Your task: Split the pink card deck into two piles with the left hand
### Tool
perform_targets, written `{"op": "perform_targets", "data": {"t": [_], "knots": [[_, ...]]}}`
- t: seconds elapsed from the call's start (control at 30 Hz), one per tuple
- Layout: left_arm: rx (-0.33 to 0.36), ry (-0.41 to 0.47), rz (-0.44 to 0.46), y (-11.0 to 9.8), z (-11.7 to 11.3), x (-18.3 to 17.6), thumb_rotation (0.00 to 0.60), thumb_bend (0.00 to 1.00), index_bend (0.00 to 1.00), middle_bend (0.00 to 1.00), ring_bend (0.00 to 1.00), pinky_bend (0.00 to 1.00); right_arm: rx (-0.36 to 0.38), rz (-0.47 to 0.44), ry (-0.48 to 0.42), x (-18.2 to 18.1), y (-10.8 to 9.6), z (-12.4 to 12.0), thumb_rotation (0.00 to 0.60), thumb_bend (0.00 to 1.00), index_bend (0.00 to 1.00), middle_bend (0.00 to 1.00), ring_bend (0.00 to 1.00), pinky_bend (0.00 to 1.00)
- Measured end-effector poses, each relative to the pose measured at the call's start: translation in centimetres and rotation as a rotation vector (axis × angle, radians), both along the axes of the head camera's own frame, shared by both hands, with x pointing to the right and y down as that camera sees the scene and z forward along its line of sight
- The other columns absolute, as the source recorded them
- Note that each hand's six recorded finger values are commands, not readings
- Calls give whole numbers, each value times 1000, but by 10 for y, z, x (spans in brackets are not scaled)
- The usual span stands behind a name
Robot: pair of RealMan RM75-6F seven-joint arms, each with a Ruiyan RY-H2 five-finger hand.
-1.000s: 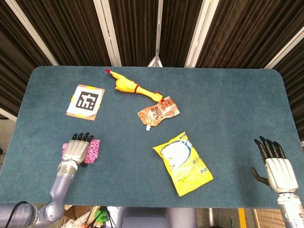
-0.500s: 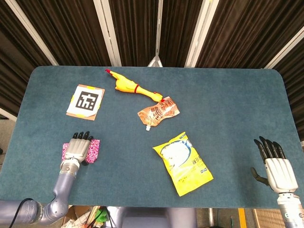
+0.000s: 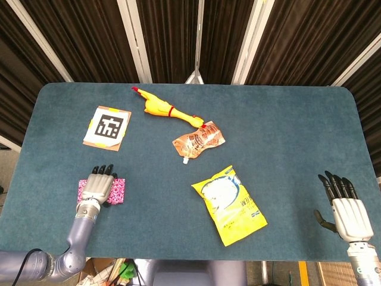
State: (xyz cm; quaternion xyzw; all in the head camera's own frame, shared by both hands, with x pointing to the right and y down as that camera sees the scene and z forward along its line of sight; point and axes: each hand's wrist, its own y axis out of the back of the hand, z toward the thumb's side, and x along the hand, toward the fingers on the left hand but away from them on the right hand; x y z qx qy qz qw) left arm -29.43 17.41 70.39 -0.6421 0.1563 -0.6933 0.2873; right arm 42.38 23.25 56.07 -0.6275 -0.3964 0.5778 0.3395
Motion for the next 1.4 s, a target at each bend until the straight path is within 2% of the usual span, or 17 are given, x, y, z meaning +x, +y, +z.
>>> {"op": "perform_targets", "data": {"t": [0.23, 0.47, 0.87, 0.97, 1.1, 1.17, 1.4], "knots": [[18, 44, -4, -2, -8, 4, 600, 385, 461, 0, 0, 0, 0, 1, 0, 1, 1, 1, 600, 362, 0, 0, 0, 61], [26, 94, 26, -3, -18, 23, 600, 384, 458, 0, 0, 0, 1, 2, 0, 0, 1, 1, 600, 362, 0, 0, 0, 61], [18, 147, 56, 2, -7, 70, 600, 384, 441, 0, 0, 0, -2, 6, -4, 1, 0, 1, 600, 362, 0, 0, 0, 61], [18, 151, 64, 3, -5, 80, 600, 372, 361, 0, 0, 0, -1, 6, -4, 2, 0, 1, 600, 363, 0, 0, 0, 61], [10, 132, 78, 4, -5, 85, 600, 254, 79, 0, 0, 0, -2, 7, -5, 2, 0, 1, 600, 363, 0, 0, 0, 61], [4, 128, 79, 5, -6, 87, 600, 207, 7, 0, 0, 0, -1, 7, -5, 2, 0, 1, 600, 362, 0, 0, 0, 61], [21, 138, 62, 1, -16, 82, 600, 190, 0, 0, 0, 0, -1, 5, -2, 2, 0, 1, 600, 362, 0, 0, 0, 61]]}}
